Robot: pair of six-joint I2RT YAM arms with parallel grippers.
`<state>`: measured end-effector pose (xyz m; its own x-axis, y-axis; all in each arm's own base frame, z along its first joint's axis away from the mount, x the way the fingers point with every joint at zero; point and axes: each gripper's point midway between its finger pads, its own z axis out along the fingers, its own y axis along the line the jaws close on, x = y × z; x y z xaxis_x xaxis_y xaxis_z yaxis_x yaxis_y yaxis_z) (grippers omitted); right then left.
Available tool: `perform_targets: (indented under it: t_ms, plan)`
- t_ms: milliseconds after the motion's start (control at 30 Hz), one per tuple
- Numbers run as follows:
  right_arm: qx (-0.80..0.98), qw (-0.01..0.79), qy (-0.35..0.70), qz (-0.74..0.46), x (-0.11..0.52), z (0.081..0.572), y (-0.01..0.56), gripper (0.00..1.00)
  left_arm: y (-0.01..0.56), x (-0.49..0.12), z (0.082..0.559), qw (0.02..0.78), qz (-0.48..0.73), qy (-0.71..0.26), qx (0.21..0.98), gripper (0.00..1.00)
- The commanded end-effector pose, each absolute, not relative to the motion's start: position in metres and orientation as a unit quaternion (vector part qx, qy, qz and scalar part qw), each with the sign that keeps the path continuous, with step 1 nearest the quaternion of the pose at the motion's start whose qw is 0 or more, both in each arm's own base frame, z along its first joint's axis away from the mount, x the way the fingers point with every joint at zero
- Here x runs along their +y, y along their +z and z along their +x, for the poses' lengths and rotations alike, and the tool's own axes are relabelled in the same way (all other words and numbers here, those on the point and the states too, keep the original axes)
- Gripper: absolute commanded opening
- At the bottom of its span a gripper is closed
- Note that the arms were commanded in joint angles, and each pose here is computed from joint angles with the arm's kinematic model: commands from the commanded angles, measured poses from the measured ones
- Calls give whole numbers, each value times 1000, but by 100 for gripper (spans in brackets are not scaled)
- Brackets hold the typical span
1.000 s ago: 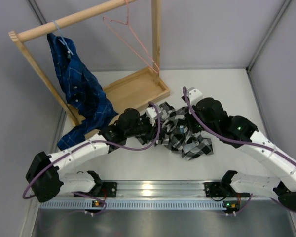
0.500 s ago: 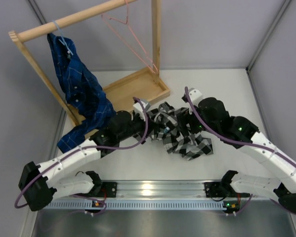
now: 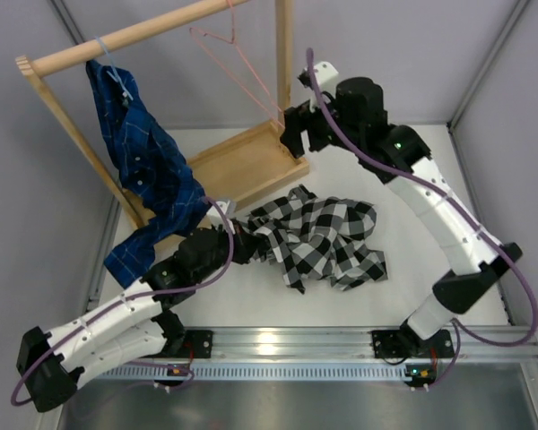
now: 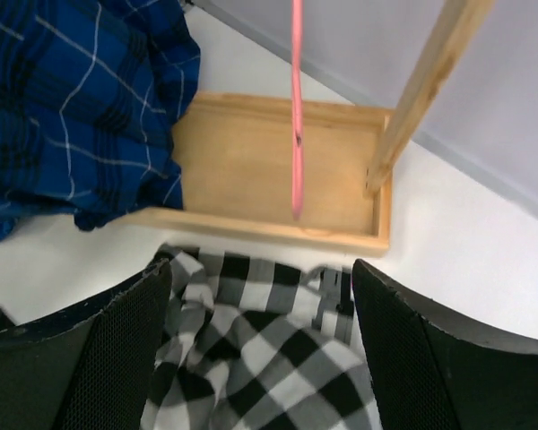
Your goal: Place the shirt on the hanger
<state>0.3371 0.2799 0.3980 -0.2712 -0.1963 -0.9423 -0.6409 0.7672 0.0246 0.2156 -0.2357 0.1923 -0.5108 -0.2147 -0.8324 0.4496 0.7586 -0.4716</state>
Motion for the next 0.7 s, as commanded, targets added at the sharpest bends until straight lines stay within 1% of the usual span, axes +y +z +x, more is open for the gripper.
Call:
perform_targets:
  t_ms: [0, 33, 67, 100, 133, 167, 200, 233, 267, 300, 333, 400, 433, 500, 533, 567, 667]
  plan:
    - [713, 590, 222, -306, 309, 365, 444, 77, 195, -230, 216, 496, 47, -345, 795, 0]
    - [708, 597, 221, -304, 312, 372, 450, 76, 193, -230, 215, 494, 50, -345, 796, 0]
    - [719, 588, 215, -302, 321, 391, 435, 75, 192, -231, 214, 493, 57, -343, 798, 0]
    - [706, 606, 218, -296, 322, 397, 453, 74, 189, -232, 213, 488, 62, -344, 800, 0]
    - [703, 610, 215, -295, 323, 404, 455, 69, 183, -233, 212, 482, 65, -342, 804, 0]
    - [712, 605, 206, -292, 328, 422, 441, 68, 180, -233, 211, 478, 67, -342, 806, 0]
    - [701, 620, 206, -287, 328, 427, 454, 67, 178, -234, 210, 474, 68, -344, 807, 0]
    - [701, 620, 205, -287, 329, 434, 452, 63, 175, -236, 209, 468, 72, -346, 810, 0]
    - [708, 613, 201, -287, 333, 448, 437, 62, 173, -237, 208, 465, 74, -346, 812, 0]
    - [705, 617, 205, -283, 334, 452, 440, 60, 171, -238, 208, 462, 77, -346, 813, 0]
    - [705, 616, 210, -282, 336, 456, 437, 51, 171, -239, 207, 461, 80, -349, 812, 0]
    - [702, 612, 225, -286, 344, 460, 431, 40, 166, -239, 206, 459, 85, -347, 813, 0]
    - [699, 613, 231, -287, 347, 461, 431, 27, 162, -239, 206, 457, 85, -344, 815, 0]
    - [693, 617, 241, -284, 351, 461, 434, 27, 165, -242, 208, 463, 85, -351, 809, 0]
    - [693, 619, 242, -281, 350, 462, 435, 30, 163, -243, 208, 461, 86, -351, 811, 0]
    - [692, 619, 243, -280, 351, 462, 435, 31, 162, -245, 207, 458, 88, -356, 810, 0]
    - [690, 622, 240, -281, 352, 467, 434, 26, 161, -249, 206, 453, 89, -367, 808, 0]
